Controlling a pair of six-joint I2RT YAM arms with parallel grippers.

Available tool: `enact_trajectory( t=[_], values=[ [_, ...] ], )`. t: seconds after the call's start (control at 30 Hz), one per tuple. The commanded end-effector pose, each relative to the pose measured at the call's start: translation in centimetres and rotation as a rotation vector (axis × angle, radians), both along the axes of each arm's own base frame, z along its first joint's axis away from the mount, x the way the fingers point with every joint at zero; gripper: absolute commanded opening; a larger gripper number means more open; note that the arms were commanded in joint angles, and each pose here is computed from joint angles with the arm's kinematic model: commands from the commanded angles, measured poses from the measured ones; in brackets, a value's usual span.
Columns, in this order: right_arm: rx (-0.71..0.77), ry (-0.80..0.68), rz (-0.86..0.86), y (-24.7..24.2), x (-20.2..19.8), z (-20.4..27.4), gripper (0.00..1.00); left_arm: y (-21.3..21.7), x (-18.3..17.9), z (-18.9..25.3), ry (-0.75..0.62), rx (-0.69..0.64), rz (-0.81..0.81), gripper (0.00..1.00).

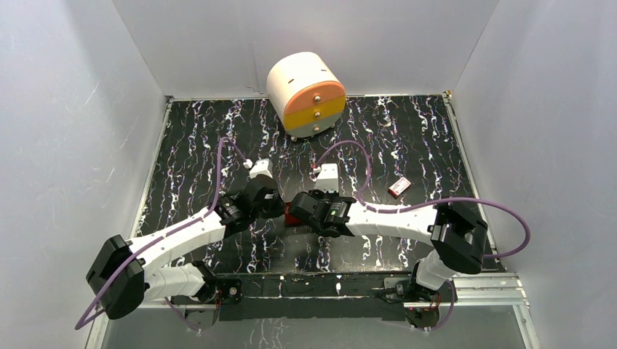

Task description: Fold the paper box

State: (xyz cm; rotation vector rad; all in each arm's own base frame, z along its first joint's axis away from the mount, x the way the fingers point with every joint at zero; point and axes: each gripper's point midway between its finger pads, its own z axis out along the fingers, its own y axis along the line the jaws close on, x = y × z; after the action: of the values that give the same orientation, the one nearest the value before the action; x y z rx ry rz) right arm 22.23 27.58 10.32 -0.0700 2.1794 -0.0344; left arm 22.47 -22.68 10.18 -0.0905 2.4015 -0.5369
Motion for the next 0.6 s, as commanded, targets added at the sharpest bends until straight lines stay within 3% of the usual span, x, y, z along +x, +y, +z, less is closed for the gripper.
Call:
enact_trajectory(
  t=[0.0,0.43,0.57],
  values=[
    [0.073,-0.005,0.07,1.4,-0.5,0.5,0.03,2.3,-3.1,-4.5,0.087,0.108,-0.006,0.0],
    [0.179,-0.085,0.218,1.4,-1.0,3.6,0.32,3.7,-3.1,-6.4,0.047,0.191,0.005,0.0],
    [0.187,-0.124,0.273,0.7,-1.3,5.2,0.47,3.7,-2.9,-6.4,0.038,0.201,0.001,0.0]
  ],
)
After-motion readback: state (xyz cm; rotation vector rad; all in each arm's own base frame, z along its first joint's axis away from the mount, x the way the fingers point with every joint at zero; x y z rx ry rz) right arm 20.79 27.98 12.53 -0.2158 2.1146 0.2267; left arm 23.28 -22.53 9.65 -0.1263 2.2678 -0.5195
